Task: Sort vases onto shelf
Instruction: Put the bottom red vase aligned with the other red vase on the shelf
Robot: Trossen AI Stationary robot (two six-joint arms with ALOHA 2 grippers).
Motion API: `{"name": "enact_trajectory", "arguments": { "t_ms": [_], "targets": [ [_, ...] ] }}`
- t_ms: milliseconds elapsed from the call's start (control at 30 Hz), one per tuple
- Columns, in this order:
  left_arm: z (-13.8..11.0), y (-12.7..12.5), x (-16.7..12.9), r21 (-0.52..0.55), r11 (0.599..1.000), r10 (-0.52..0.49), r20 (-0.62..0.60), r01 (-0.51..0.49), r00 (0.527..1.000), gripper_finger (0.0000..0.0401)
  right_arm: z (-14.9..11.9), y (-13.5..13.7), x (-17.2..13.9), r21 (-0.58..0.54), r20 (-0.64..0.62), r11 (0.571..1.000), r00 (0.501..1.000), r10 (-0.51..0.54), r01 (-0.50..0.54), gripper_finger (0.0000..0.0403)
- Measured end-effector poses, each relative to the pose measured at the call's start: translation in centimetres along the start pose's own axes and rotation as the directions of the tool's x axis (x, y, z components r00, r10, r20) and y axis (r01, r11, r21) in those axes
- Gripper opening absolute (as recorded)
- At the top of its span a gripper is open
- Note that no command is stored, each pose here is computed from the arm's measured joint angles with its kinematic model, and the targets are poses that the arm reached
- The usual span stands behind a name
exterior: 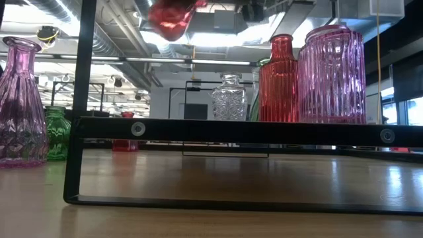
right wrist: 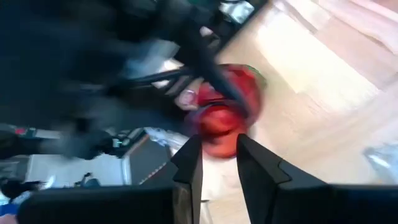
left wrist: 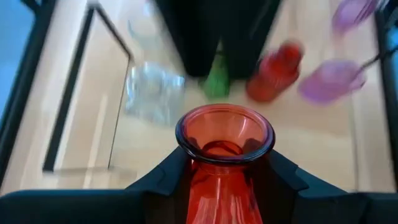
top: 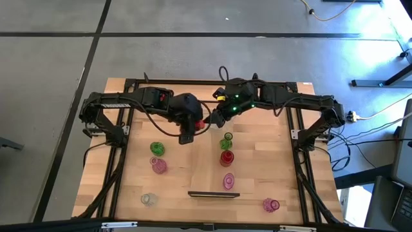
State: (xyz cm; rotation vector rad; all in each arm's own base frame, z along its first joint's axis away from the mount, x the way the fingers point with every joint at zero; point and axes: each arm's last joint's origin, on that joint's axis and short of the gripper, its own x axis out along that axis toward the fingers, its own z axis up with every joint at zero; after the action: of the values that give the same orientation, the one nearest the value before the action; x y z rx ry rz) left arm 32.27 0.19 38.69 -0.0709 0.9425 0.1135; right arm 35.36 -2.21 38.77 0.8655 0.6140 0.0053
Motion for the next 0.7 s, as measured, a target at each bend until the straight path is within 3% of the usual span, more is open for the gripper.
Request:
{"name": "enact_trajectory", "arguments": {
  "t_ms": [167, 333, 500, 600, 700],
  "targets": [
    [-0.7, 0.2, 0.0, -0.01, 0.999, 0.04, -0.073, -0.04, 0.997, 0.0124, 0.0, 0.2, -1.0, -0.024, 0.011, 1.0, 1.0, -0.008, 0.008, 0.0085],
    [-1.0, 0.0, 0.7, -0.042, 0.998, 0.034, -0.064, -0.037, 0.997, 0.0124, -0.3, 0.4, -2.5, -0.031, 0.027, 0.999, 0.999, -0.032, 0.033, 0.0085],
    [-3.4, -1.1, 1.9, -0.092, 0.996, 0.009, -0.015, -0.01, 1.0, 0.0124, -1.4, 0.3, -4.8, -0.041, 0.012, 0.987, 0.988, -0.154, 0.154, 0.0086],
    [-5.4, -1.8, 2.4, -0.146, 0.988, -0.033, 0.163, 0.057, 0.986, 0.0124, -2.1, 0.2, -6.9, -0.037, 0.037, 0.97, 0.97, -0.241, 0.242, 0.0086],
    [-8.1, -2.4, 2.8, -0.198, 0.973, -0.041, 0.367, 0.121, 0.929, 0.0124, -2.7, 0.2, -8.9, -0.031, 0.073, 0.947, 0.946, -0.316, 0.319, 0.0086]
  ]
}}
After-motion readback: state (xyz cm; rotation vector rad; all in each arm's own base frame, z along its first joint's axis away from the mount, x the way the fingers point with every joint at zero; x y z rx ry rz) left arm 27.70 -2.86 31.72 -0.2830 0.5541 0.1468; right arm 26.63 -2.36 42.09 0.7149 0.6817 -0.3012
